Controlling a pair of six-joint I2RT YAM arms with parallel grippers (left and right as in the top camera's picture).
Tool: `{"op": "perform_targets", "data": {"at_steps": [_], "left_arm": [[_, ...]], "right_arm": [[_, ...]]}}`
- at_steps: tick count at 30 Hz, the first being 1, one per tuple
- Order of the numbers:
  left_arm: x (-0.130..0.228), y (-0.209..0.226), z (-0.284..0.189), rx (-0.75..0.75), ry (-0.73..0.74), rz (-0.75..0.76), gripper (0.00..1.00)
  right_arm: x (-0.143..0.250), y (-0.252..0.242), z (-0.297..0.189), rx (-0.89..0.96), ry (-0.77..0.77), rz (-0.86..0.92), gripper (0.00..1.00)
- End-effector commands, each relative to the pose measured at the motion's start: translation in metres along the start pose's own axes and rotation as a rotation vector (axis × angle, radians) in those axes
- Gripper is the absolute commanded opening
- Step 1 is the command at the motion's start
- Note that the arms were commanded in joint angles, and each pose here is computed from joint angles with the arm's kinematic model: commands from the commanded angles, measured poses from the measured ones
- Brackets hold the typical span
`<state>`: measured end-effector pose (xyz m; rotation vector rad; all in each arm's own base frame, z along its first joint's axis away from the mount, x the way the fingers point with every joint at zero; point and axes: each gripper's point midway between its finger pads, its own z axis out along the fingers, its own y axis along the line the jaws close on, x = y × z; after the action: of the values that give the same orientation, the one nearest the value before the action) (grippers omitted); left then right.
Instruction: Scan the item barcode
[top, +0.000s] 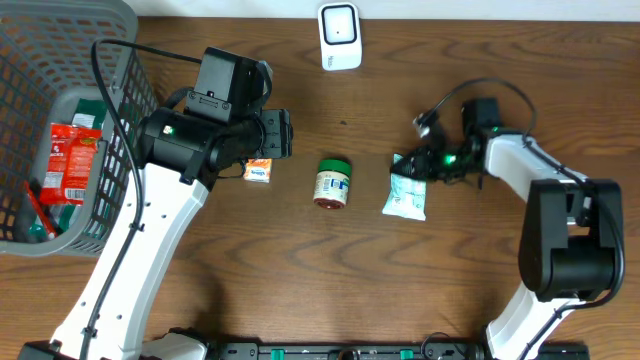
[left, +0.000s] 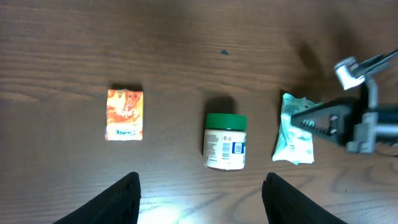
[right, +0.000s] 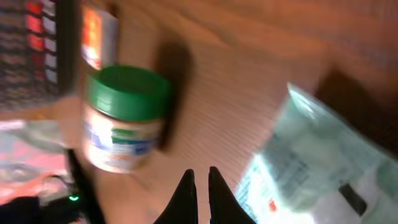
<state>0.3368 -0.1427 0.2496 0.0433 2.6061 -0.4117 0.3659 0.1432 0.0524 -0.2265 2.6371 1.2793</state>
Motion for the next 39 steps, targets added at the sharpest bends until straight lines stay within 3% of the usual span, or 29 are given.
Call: {"op": "perform_targets", "data": {"at_steps": [1, 6, 13, 18, 22, 24, 31, 39], "left_arm": [[-0.004, 0.001, -0.005, -0.009, -0.016, 0.019, 0.63], [-0.003, 0.001, -0.004, -0.009, -0.014, 0.019, 0.63], [-0.003, 0.001, -0.004, -0.010, -0.013, 0.019, 0.63], [-0.003, 0.001, -0.004, -0.009, -0.015, 0.019, 0.63], [-0.004, 0.001, -0.004, -0.009, -0.016, 0.019, 0.63], [-0.004, 0.001, -0.004, -0.009, -0.016, 0.019, 0.63], [-0.005, 0.006, -0.003, -0.038, -0.022, 0.019, 0.64], [0.000, 0.009, 0.011, -0.052, 0.019, 0.014, 0.64]], "right_arm": [[-0.018, 0.011, -0.028, -0.015, -0.050, 0.014, 0.03], [0.020, -0.065, -0.033, 0.364, 0.036, 0.102, 0.01], [0.048, -0.106, -0.021, 0.484, 0.000, 0.152, 0.01], [0.003, -0.058, -0.035, 0.338, -0.071, 0.094, 0.06], [-0.028, -0.008, -0.072, 0.320, -0.117, 0.052, 0.06], [-0.021, 0.000, -0.079, 0.332, -0.098, 0.072, 0.06], [0.052, -0.045, -0.070, 0.546, 0.081, 0.265, 0.01], [0.068, -0.069, -0.024, 0.561, -0.002, 0.253, 0.01]]}}
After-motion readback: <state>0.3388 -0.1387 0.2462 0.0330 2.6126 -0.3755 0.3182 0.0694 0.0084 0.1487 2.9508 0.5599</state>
